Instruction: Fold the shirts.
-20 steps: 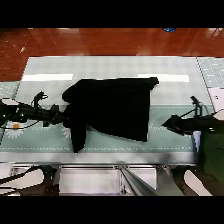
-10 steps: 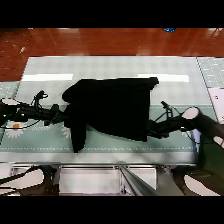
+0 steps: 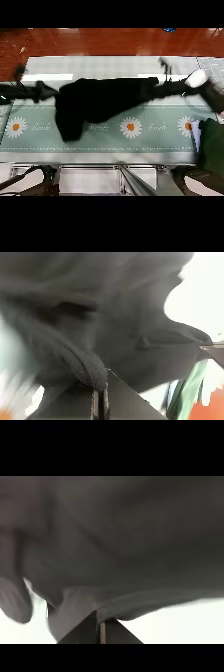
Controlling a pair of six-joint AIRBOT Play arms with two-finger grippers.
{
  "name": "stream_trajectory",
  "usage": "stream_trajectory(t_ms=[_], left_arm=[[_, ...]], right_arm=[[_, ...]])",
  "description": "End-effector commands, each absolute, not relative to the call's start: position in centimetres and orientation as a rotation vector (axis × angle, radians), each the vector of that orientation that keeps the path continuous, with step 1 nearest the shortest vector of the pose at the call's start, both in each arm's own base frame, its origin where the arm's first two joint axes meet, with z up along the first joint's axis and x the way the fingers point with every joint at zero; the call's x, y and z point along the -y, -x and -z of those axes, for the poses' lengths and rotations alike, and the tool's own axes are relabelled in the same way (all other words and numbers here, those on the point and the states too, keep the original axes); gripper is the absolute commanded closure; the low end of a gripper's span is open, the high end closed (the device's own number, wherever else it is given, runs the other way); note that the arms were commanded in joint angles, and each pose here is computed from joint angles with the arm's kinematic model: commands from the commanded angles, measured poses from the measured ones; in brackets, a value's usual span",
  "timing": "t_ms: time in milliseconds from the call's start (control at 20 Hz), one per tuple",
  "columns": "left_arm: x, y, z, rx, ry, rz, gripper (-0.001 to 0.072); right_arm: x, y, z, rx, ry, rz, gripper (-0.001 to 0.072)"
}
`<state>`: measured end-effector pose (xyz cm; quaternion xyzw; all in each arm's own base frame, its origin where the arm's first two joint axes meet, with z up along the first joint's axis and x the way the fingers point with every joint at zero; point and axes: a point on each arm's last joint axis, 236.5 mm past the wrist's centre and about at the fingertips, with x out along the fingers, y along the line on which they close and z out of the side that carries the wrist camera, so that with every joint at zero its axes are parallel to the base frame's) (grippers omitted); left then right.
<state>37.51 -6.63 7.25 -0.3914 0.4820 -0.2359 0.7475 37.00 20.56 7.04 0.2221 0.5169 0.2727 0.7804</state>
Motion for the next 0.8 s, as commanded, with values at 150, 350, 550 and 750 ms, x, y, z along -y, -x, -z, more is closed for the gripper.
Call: stream_trajectory(t_ms=[150,350,550,750], left_arm=[[5.4,-37.8,-33.3,-0.484,0.512,0.587,0.0684],[5.2,-32.5,-43.8,-0.242,0.311,0.501,0.0685],[4.1,-27.0,-48.2,-0.103,0.143,0.275,0.0685],[2.0,-20.3,-49.2,-0.045,-0.002,0.037,0.0684]], right_arm=[[-14.8,-38.7,-35.0,-0.522,-0.207,-0.564,0.0689],[-12.2,-31.6,-44.9,-0.264,-0.088,-0.493,0.0689],[-8.2,-24.1,-49.0,-0.116,-0.03,-0.345,0.0689],[-4.5,-18.7,-48.2,-0.137,-0.015,-0.204,0.0689]])
